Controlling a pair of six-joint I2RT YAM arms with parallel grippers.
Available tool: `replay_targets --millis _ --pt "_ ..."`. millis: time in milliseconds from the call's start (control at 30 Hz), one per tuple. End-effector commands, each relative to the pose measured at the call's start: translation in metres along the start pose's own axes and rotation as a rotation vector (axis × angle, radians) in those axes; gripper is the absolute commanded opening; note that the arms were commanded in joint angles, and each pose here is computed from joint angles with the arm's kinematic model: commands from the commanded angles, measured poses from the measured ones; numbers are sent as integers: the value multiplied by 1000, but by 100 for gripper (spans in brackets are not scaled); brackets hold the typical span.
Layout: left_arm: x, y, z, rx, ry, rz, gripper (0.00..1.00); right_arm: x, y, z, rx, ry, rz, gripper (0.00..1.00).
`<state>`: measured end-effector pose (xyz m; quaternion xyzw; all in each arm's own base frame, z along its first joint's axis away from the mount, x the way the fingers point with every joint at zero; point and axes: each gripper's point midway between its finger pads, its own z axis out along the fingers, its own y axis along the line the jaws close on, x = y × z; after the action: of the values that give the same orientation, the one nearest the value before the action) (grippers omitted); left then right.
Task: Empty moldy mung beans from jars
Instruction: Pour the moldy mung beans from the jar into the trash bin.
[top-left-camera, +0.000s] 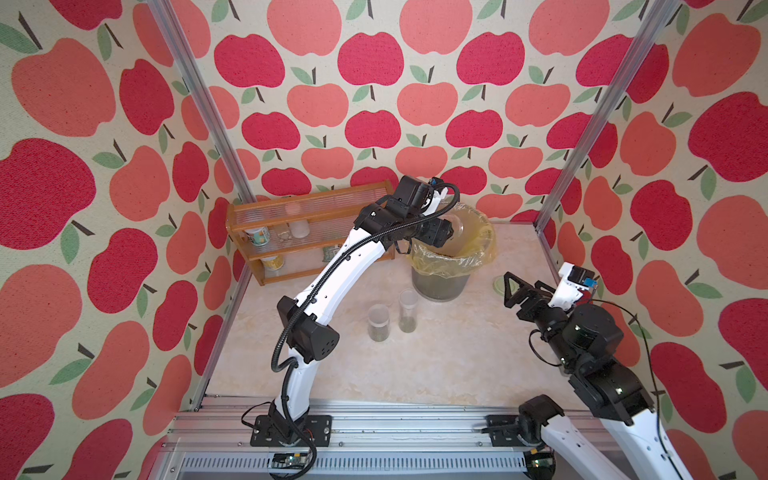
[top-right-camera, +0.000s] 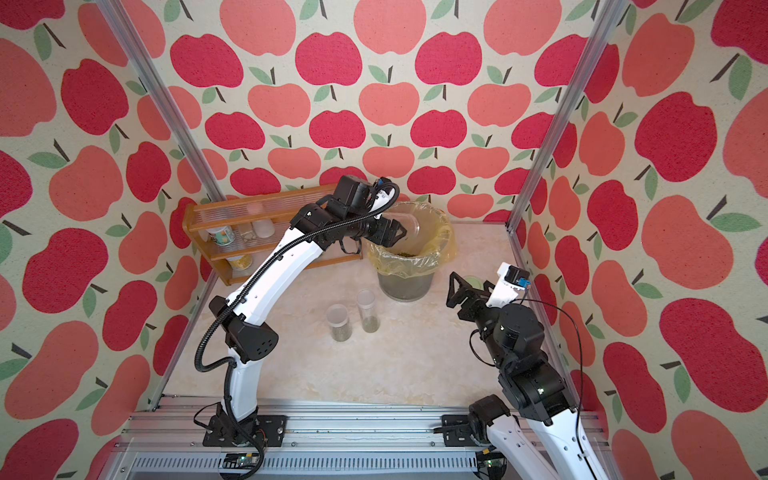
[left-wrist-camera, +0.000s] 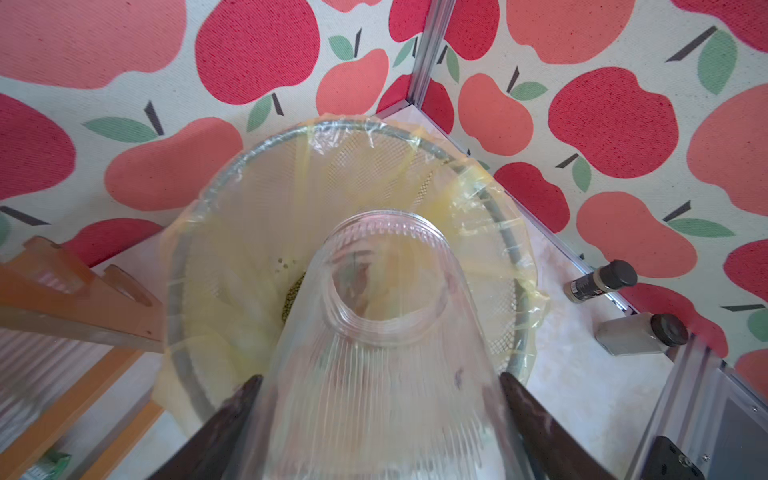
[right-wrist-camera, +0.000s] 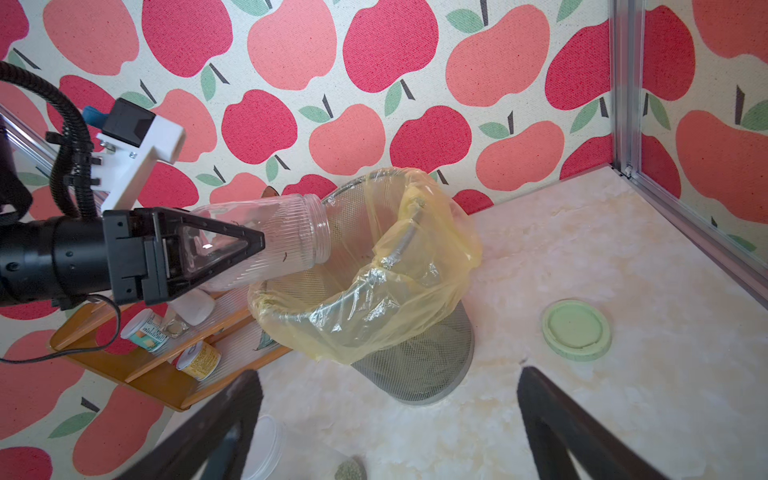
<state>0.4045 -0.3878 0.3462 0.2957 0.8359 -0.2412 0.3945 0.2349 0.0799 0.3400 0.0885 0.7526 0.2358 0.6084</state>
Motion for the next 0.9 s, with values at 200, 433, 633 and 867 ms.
replay_targets --millis 200,433,633,867 --pt "-70 18 -33 7 -232 3 42 -6 2 -4 -7 -10 19 99" --pt "-21 -6 -13 -1 -81 16 40 -4 -3 -6 5 -13 21 99" --pt "-55 11 -26 33 -173 -2 41 0 2 -1 -12 10 16 99" --pt "-29 5 -23 2 -72 11 40 8 -4 -3 -2 17 30 99"
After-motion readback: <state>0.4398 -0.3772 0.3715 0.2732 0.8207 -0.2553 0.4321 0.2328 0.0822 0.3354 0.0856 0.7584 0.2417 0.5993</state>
